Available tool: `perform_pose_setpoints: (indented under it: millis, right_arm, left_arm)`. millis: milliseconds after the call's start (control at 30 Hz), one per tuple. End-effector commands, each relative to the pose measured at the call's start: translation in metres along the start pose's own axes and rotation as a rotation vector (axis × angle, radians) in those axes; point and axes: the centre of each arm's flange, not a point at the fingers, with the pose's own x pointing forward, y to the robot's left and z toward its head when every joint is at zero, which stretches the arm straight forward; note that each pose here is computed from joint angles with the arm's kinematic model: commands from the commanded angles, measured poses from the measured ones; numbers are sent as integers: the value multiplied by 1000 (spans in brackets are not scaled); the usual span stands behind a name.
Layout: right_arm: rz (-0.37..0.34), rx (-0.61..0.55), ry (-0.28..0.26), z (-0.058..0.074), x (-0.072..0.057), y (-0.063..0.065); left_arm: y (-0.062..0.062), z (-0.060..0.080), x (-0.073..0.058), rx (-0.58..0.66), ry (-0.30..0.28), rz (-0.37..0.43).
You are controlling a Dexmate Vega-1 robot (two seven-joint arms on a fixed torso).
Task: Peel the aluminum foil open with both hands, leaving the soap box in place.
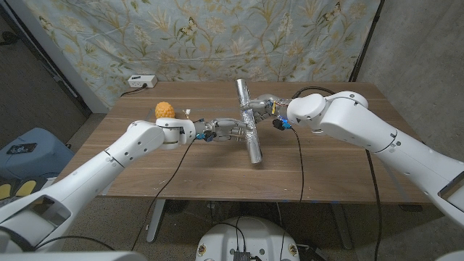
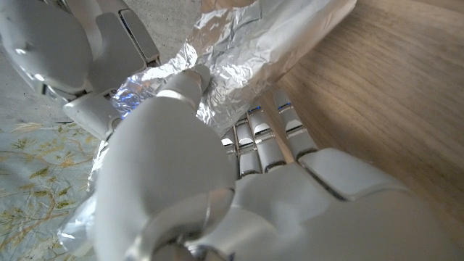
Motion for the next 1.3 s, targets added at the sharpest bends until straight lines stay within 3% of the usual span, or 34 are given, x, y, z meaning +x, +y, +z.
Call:
perform_pose_setpoints:
  millis: [33, 500, 967, 1300]
  right_arm:
    - [0, 10, 6, -5, -1, -2]
    - [0, 19, 0, -7, -4, -5]
    - [9, 14, -17, -4, -7, -6]
    - [18, 15, -19, -8, -10, -9]
  left_arm:
    - [6, -3, -3, -5, -19, 4]
    - [5, -1, -2, 1, -32, 27]
    - [6, -4, -1, -82, -89, 145]
    - [7, -8, 2, -155, -79, 117]
